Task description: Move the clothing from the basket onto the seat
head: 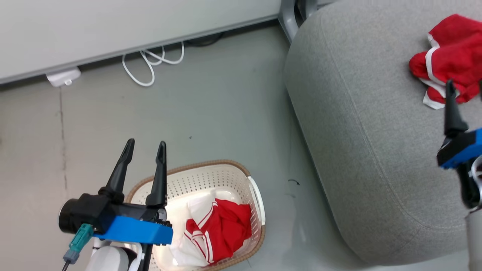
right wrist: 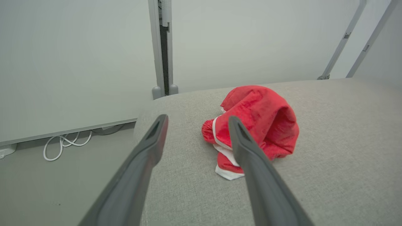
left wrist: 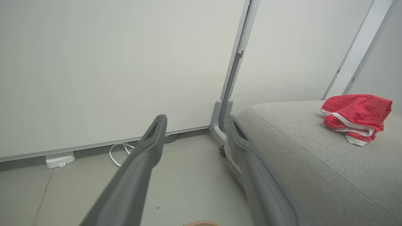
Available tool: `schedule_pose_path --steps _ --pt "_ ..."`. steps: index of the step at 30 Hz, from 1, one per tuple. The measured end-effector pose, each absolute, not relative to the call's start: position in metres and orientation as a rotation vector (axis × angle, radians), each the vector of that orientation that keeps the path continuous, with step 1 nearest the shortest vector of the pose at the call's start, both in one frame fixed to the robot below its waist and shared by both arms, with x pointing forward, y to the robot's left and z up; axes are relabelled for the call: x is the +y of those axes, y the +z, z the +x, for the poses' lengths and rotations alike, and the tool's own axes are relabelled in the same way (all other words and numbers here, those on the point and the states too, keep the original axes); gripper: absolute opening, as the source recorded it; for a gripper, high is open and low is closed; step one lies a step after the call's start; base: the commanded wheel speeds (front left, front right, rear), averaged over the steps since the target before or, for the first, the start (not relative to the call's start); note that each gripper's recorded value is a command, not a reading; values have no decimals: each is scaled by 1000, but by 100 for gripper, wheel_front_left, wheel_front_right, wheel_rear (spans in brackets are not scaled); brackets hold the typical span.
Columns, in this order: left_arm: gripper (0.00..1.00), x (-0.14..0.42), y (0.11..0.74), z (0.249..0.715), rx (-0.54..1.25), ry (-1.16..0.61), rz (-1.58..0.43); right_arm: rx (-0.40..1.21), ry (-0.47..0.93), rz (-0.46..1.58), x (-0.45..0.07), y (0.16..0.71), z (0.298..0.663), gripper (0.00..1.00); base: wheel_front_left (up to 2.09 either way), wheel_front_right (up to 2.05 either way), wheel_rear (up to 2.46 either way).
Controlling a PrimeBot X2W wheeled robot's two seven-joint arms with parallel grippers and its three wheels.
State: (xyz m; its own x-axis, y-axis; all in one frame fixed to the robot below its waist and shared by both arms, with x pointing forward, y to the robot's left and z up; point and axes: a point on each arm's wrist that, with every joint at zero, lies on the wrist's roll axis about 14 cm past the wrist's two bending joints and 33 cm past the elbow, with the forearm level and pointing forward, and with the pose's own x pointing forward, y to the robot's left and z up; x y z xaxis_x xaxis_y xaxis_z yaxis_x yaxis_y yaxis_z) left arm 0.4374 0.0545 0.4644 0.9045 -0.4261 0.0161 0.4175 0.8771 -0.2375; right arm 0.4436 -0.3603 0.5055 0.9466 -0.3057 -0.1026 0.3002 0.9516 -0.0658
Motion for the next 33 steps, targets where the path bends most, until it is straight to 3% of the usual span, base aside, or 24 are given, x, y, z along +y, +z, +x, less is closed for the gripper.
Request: schedule_pose_path --steps 9,21,33 --pt "100 80 474 422 22 -350 -231 15 -194 3 -294 528 414 100 0 0 0" --pt "100 116 475 398 23 -241 -220 8 -119 38 -246 524 377 100 0 0 0" --pt "100 153 472 378 28 -130 -205 39 -32 72 -214 511 371 100 0 0 0"
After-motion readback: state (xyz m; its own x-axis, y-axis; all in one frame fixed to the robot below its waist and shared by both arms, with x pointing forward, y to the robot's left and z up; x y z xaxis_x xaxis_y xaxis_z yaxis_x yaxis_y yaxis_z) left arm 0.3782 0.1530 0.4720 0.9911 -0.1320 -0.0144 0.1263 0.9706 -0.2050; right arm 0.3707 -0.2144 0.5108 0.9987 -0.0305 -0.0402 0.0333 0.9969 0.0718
